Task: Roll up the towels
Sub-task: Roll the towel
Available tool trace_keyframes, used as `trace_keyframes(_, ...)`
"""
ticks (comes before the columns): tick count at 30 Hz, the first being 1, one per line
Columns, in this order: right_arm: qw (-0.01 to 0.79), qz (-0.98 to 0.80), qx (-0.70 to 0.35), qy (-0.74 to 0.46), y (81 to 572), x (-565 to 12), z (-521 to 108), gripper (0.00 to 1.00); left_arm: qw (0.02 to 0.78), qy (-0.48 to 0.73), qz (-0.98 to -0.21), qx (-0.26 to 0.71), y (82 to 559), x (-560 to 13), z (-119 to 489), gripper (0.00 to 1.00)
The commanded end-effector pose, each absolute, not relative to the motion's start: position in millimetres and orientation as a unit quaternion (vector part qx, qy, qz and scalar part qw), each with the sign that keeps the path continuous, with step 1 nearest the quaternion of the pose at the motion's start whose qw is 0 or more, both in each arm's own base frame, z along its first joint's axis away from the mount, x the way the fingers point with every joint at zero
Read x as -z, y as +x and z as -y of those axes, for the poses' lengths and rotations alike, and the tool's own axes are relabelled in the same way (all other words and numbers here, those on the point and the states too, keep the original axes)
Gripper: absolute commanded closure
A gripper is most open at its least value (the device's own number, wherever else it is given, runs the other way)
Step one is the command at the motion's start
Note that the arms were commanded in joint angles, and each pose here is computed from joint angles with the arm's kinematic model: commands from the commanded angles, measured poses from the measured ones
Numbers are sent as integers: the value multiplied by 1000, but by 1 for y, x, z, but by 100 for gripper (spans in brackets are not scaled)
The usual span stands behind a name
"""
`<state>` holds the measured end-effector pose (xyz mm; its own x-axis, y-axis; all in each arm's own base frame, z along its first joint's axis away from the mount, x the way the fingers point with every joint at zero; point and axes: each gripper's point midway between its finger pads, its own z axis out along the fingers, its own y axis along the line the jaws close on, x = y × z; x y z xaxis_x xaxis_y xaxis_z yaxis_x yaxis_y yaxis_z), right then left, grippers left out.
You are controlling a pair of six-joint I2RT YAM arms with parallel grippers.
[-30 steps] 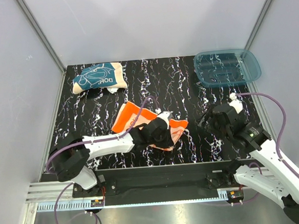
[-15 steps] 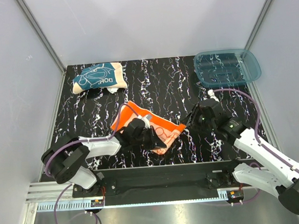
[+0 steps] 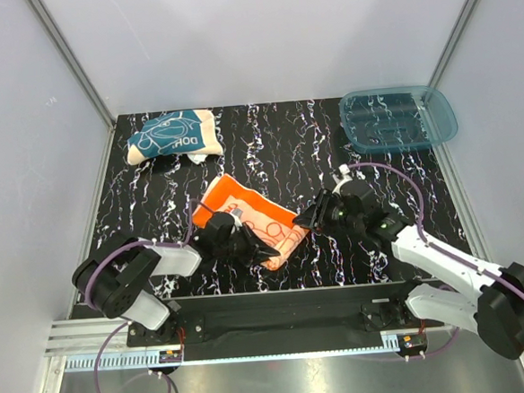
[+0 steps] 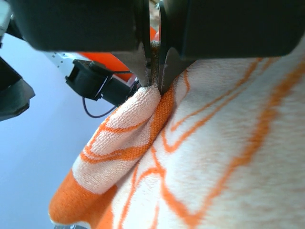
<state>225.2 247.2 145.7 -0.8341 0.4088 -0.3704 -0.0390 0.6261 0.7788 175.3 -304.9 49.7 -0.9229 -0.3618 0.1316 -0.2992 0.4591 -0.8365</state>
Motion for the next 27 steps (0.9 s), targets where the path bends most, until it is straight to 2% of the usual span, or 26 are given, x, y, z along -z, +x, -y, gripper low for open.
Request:
trace_keyframes(1,289,-828,-477,67,234,-164,-268,57,18,-216,-840,497,177,-51,302,100)
trace_keyframes(14,233,-827,-507,69,244,-97,-295,56,6,-243,-837,490,178,-37,291,100)
trace_keyframes(27,195,-824,-521,108,256,-29,-294,61,9,-250,-855,455,173,-25,275,100)
